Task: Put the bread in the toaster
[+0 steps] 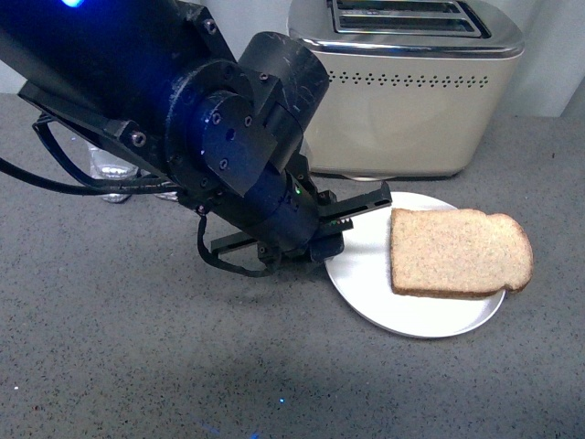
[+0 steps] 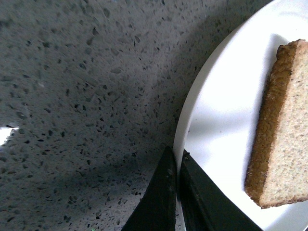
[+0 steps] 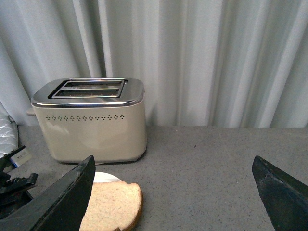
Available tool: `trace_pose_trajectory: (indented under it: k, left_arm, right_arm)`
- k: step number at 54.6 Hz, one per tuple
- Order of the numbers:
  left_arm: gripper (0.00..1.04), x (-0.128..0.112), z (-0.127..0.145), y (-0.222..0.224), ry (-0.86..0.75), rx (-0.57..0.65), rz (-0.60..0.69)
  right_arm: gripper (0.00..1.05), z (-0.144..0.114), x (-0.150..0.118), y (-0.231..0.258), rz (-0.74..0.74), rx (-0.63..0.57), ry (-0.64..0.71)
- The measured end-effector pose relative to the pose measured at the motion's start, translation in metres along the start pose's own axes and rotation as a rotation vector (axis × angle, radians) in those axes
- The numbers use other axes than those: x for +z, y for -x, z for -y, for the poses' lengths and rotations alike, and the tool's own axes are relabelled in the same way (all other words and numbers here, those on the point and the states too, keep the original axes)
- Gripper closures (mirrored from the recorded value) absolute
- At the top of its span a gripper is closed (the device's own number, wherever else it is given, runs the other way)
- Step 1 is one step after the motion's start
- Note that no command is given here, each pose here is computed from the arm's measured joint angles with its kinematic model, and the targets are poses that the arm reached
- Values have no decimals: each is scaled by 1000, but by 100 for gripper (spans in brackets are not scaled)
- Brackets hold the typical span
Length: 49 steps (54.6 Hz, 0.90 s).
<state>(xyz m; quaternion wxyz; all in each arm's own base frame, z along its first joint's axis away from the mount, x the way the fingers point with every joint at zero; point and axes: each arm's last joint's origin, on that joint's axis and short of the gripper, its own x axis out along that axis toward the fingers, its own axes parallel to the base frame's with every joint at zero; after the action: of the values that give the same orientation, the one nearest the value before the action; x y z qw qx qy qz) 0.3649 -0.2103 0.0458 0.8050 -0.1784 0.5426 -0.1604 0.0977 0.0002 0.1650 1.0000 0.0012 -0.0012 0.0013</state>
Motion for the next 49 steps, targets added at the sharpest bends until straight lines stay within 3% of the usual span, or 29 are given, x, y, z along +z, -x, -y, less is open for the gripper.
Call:
trace_pose_trajectory:
  k: [7, 24, 29, 39, 49]
  left_arm:
    - [101, -2, 3, -3, -10, 4, -16]
    - [58, 7, 8, 14, 12, -9, 85]
    - [36, 15, 9, 49, 14, 19, 247]
    - [7, 12, -2, 107, -46, 168, 583]
    - [7, -23, -22, 155, -31, 270, 804]
  right_arm:
    - [10, 0, 0, 0, 0, 0, 0]
    - [10, 0, 0, 0, 0, 0, 0]
    - [10, 0, 0, 0, 0, 0, 0]
    - [10, 0, 0, 0, 0, 0, 0]
    - [10, 0, 0, 0, 0, 0, 0]
